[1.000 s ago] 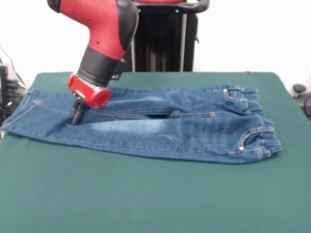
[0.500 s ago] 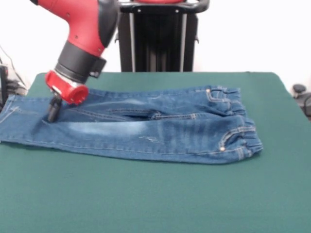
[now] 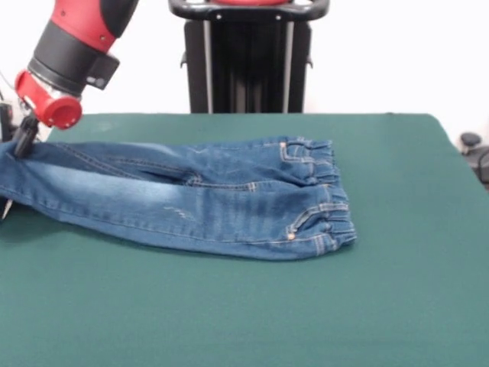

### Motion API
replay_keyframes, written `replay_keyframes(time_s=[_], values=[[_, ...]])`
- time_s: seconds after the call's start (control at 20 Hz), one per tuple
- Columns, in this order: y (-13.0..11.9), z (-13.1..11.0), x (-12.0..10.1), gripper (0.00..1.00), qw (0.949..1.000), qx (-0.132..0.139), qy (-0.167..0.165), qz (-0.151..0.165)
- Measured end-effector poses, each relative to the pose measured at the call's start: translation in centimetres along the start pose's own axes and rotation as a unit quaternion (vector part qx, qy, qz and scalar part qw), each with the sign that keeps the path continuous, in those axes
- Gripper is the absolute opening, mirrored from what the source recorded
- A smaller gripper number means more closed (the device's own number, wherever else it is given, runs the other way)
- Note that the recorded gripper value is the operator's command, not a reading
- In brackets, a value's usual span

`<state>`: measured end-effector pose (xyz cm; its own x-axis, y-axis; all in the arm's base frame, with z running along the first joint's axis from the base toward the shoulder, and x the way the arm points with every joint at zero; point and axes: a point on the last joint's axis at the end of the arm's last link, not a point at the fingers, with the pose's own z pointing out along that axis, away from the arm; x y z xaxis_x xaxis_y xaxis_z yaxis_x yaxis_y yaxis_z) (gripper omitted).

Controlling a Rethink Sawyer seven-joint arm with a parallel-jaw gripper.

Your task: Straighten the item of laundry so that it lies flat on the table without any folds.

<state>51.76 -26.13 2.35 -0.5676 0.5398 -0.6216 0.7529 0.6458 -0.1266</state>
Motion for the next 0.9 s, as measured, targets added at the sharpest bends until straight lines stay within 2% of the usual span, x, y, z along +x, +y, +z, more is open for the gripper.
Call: replay_keyframes(time_s=[0.35, 0.55, 0.6, 0.75, 0.9], values=[[0.5, 1.5, -0.8, 0.00, 0.9999, -0.009, -0.011, -0.004], [1.0, 3.4, -1.0, 0.00, 0.9997, -0.020, -0.016, -0.007], [1.5, 4.1, -1.0, 1.00, 0.9995, -0.028, -0.015, -0.007], [1.7, 4.4, -1.0, 1.00, 0.9994, -0.032, -0.014, -0.006], [2.2, 4.8, -1.1, 1.00, 0.9990, -0.044, -0.008, 0.010]])
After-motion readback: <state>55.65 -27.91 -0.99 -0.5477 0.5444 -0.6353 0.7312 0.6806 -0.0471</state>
